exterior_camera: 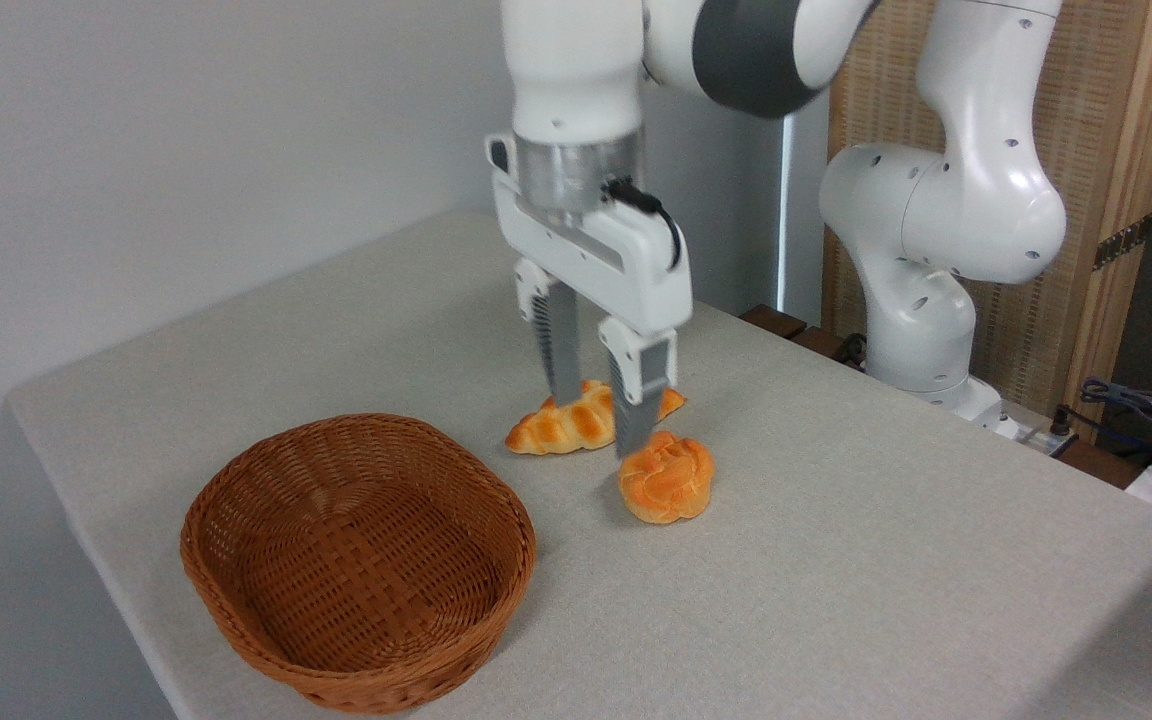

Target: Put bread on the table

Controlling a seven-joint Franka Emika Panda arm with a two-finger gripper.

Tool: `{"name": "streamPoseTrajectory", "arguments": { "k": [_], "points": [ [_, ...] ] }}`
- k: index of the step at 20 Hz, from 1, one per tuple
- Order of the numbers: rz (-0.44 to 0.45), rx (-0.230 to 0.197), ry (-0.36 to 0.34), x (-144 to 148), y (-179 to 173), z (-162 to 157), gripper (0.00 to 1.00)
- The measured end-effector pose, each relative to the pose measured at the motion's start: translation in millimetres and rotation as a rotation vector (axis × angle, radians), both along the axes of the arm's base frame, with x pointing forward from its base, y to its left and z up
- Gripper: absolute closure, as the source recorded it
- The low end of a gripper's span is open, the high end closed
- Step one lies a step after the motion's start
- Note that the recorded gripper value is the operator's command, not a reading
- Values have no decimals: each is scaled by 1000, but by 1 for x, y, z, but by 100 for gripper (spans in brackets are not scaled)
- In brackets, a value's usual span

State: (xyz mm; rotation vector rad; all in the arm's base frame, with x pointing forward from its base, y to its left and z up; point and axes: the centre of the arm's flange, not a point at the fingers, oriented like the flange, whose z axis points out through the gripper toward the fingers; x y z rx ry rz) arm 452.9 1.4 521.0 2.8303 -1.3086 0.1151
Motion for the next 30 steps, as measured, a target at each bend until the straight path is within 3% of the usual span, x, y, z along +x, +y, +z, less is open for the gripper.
{"name": "streamPoseTrajectory", "arguments": {
  "k": [4,11,18,23,30],
  "points": [
    [48,-13,-18,41,-11,43,0],
    [101,-22,25,102,-15,76,0],
    [70,-17,60,98,-54,90,0],
    [88,-18,61,99,-44,90,0],
    [86,33,55,99,-40,90,0]
  ]
}}
